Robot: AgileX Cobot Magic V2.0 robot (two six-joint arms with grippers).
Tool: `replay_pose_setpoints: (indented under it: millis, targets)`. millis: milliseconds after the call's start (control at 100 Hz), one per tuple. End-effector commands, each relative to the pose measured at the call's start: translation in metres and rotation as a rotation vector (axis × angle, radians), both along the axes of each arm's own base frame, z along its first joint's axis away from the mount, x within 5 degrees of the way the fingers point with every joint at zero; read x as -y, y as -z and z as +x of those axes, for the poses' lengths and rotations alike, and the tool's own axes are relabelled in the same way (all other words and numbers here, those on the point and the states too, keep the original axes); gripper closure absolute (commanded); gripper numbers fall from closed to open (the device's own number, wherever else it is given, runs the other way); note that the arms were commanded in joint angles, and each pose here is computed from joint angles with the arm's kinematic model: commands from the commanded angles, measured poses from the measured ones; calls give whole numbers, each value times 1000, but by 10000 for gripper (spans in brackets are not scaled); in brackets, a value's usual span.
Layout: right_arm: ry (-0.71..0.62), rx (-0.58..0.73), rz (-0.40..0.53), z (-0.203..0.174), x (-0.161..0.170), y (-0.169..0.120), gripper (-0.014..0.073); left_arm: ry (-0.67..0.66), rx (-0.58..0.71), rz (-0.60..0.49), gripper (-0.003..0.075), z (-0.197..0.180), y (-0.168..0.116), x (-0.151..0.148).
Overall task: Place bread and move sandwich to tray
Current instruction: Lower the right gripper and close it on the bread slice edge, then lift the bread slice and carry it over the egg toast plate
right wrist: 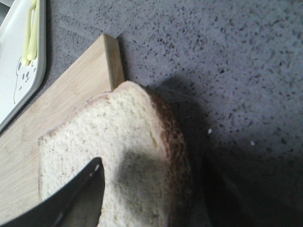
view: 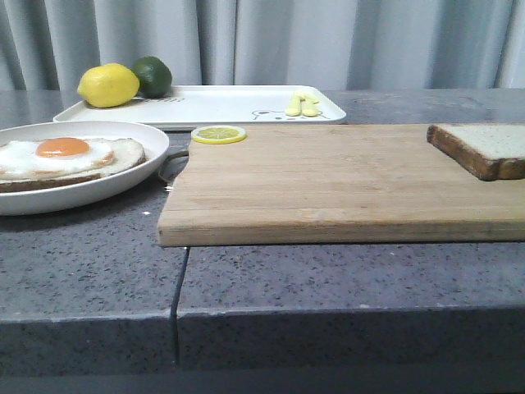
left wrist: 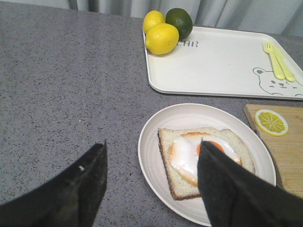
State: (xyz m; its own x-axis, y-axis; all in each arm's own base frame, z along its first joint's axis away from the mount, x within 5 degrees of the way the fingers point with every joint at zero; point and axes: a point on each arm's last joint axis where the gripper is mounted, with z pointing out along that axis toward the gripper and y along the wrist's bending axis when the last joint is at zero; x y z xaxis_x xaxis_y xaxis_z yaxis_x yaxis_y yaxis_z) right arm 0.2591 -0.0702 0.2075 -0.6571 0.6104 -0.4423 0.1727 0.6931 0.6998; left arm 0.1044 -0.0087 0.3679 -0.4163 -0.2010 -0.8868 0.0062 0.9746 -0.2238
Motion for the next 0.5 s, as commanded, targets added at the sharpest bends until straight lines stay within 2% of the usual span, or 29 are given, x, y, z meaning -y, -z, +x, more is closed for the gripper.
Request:
replay_pose_setpoints:
  millis: [0,250,370,490]
  targets:
    - [-16,74,31,3,-1,-17,136,-7,98,-16,335,2,-17,0]
    - [-43,65,58,4,-3,-13,150,-7,98,-16,335,2,-17,0]
    - [-45,60,57,4,-2,-12,253,-7,98,-16,335,2,-17,0]
    - [-41,59,54,4,-2,-12,403,-7,98,-16,335,2,-17,0]
